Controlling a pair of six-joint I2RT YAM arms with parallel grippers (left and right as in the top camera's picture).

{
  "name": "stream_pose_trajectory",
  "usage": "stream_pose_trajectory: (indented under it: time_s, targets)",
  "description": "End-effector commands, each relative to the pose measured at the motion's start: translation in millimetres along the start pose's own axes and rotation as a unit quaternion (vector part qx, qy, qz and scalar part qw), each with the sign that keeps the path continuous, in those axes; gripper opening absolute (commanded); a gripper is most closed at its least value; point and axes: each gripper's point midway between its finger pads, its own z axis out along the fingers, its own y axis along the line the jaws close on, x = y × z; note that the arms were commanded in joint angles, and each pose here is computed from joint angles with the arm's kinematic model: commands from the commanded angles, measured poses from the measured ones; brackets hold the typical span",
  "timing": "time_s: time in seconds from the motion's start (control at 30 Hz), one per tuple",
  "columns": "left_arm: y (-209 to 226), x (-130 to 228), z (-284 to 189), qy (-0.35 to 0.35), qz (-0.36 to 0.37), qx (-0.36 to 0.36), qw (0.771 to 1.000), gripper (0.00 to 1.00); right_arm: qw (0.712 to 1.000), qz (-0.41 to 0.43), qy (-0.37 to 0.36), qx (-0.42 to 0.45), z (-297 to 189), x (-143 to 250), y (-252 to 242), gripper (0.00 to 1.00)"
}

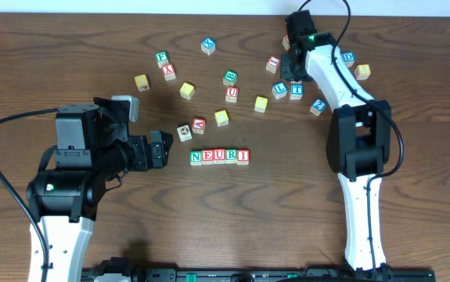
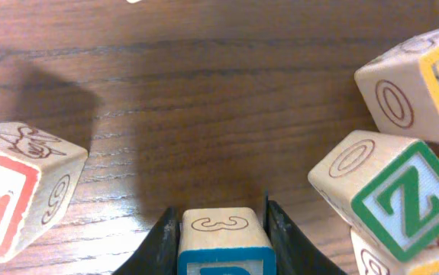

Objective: Spell out NEURIPS
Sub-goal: 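Close the right gripper on the blue P block and lift, then carry the P block with the right gripper toward the row's right end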

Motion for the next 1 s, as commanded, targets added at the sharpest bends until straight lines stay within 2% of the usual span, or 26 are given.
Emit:
stream_pose_trajectory:
  time_s: [0.0,0.07,0.4,0.97]
  targets:
    - [-2.2,-5.6,-4.9,-0.011,0.006,0.004,1.0,0.98,1.0,-0.002,0.01,0.01,5.9,7.0,-1.6,0.12]
    - [-2.2,-5.6,-4.9,-0.011,0.006,0.004,1.0,0.98,1.0,-0.003,0.013,0.01,5.8,8.3,-1.5,0.08]
    - [-2.3,-5.6,-4.9,-0.011,0.006,0.004,1.0,0.98,1.0,-0.005,0.014,0.011,-12.3,0.5,-2.6,0.06]
    - [-2.3,-5.6,-4.9,-0.011,0.007,0.004,1.0,0.98,1.0,-0.007,-0.024,-0.002,-104.8,-40.6,-5.9,0.06]
